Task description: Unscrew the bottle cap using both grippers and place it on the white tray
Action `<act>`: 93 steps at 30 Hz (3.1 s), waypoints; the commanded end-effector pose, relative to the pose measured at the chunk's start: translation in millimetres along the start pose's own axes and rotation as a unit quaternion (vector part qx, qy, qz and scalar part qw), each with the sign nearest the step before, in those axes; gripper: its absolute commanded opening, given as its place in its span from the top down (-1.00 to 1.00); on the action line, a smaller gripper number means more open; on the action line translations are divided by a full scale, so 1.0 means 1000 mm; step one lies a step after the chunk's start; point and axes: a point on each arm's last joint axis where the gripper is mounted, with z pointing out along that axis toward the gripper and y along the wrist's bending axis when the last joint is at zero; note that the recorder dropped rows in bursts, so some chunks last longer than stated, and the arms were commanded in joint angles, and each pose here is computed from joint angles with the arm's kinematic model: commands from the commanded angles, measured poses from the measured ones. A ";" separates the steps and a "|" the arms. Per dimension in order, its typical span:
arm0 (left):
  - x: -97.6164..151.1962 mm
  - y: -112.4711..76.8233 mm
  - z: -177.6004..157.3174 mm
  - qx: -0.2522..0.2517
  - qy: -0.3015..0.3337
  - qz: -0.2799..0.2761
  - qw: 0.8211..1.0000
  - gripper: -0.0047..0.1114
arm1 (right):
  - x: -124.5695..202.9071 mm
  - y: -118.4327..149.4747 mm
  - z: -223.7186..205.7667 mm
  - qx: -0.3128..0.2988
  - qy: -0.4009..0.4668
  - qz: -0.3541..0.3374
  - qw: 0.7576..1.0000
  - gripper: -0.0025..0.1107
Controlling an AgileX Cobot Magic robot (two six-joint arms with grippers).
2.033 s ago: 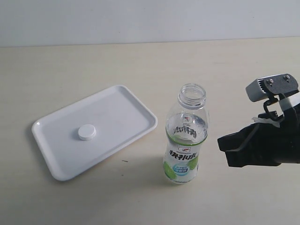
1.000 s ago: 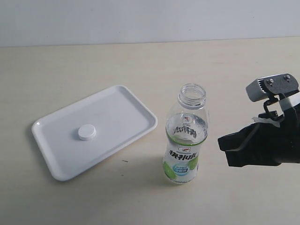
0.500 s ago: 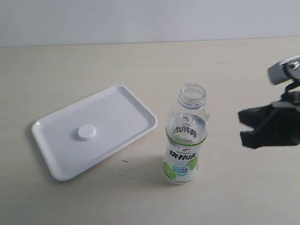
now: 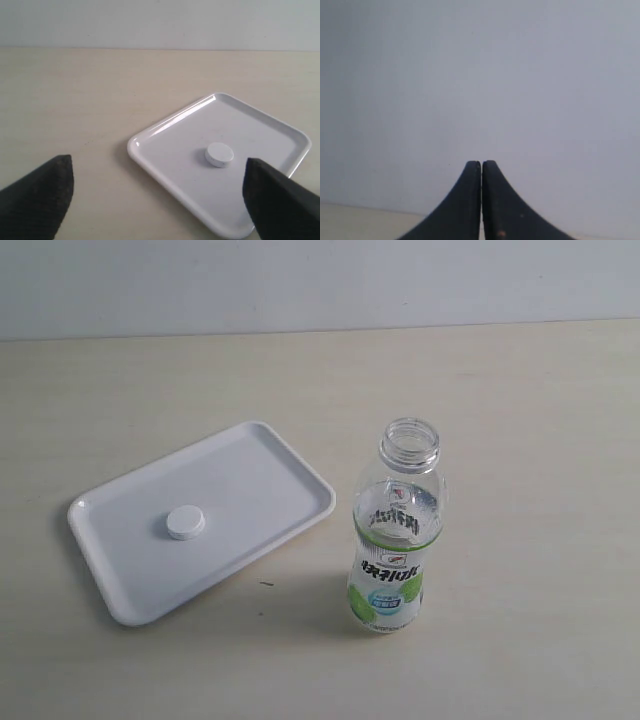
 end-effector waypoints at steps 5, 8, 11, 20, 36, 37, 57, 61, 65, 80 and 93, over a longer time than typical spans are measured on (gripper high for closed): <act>0.000 0.000 0.000 -0.001 -0.005 0.000 1.000 -0.58 | -0.008 0.000 -0.014 0.004 -0.039 0.000 0.999 0.92; 0.000 0.000 0.000 -0.001 -0.005 0.000 1.000 -0.58 | -0.008 -0.001 -0.015 0.007 -0.042 -0.015 0.999 0.92; 0.000 0.000 0.000 -0.001 -0.005 0.000 1.000 -0.58 | -0.008 -0.005 -0.016 0.032 -0.043 0.018 0.998 0.92; 0.000 0.000 0.000 -0.001 -0.005 0.000 1.000 -0.58 | 0.025 -0.011 -0.021 0.060 0.146 -0.043 0.987 0.92; 0.000 0.000 0.000 -0.001 -0.005 0.000 1.000 -0.58 | 0.026 -0.009 -0.033 0.079 0.138 0.019 0.987 0.92; 0.000 0.000 0.000 -0.001 -0.005 0.000 1.000 -0.58 | 0.023 -0.010 -0.038 0.107 0.123 0.015 0.987 0.92; 0.000 0.000 0.000 -0.001 -0.005 0.000 1.000 -0.58 | 0.118 -0.018 -0.035 0.162 0.167 -0.016 0.972 0.92; 0.000 0.000 0.000 -0.001 -0.005 0.000 1.000 -0.58 | 0.125 -0.018 -0.038 0.169 0.204 0.002 0.964 0.92; 0.000 0.000 0.000 -0.001 -0.005 0.000 1.000 -0.58 | 0.127 -0.018 -0.039 0.172 0.208 0.018 0.963 0.92; 0.000 0.000 0.000 -0.001 -0.005 0.000 1.000 -0.58 | 0.125 -0.018 -0.038 0.168 0.199 0.013 0.965 0.92; 0.000 0.000 0.000 -0.001 -0.005 0.000 1.000 -0.58 | 0.126 -0.009 -0.036 0.143 0.187 0.125 0.964 0.92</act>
